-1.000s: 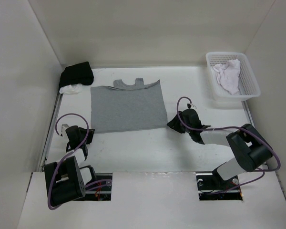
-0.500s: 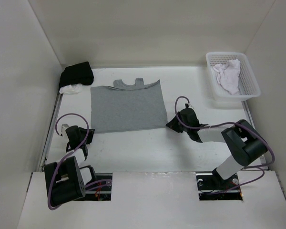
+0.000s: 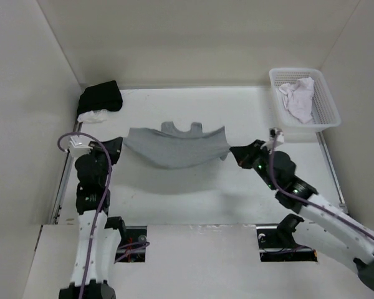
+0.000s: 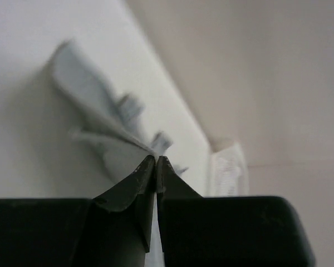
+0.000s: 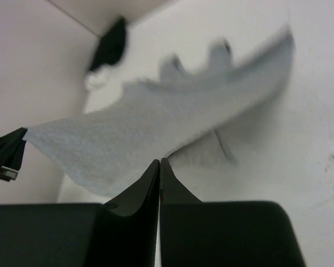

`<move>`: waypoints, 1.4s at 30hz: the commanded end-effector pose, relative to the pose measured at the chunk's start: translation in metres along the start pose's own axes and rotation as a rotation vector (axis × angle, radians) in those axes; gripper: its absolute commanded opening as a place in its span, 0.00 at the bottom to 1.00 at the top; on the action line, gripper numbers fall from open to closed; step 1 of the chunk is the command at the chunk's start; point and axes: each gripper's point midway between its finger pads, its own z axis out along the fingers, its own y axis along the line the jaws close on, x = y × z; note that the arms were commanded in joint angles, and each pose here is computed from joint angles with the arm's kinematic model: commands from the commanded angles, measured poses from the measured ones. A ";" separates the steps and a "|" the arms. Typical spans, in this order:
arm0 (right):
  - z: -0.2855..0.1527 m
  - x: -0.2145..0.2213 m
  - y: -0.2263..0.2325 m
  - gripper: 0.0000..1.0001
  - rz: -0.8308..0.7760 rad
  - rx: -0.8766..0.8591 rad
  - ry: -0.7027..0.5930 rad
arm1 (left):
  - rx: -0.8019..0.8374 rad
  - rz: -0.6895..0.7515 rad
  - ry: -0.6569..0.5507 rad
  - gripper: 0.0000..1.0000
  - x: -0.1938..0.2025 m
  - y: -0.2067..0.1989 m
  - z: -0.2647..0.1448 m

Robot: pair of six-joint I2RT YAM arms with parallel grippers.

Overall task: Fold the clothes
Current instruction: Fold the tank top

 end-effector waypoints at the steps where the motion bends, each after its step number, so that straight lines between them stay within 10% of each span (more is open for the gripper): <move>1: -0.057 -0.056 0.018 0.03 -0.110 0.028 -0.143 | 0.183 0.076 -0.086 0.00 -0.034 -0.092 -0.045; 8: -0.170 -0.143 0.077 0.03 -0.070 -0.132 -0.264 | 0.469 0.106 -0.208 0.00 -0.076 -0.205 -0.169; 13: -0.190 -0.152 0.094 0.04 -0.024 -0.205 -0.219 | 0.483 0.116 -0.221 0.00 -0.082 -0.212 -0.193; 21: -0.142 -0.102 0.086 0.07 -0.156 -0.085 -0.206 | 0.180 0.084 -0.060 0.00 -0.027 -0.107 -0.085; 28: 0.008 -0.089 0.008 0.04 -0.087 0.027 -0.081 | -0.026 0.062 0.012 0.01 0.011 -0.037 0.033; 42: 0.201 -0.156 -0.103 0.04 0.022 0.200 0.016 | -0.088 0.087 0.111 0.01 0.033 -0.036 0.230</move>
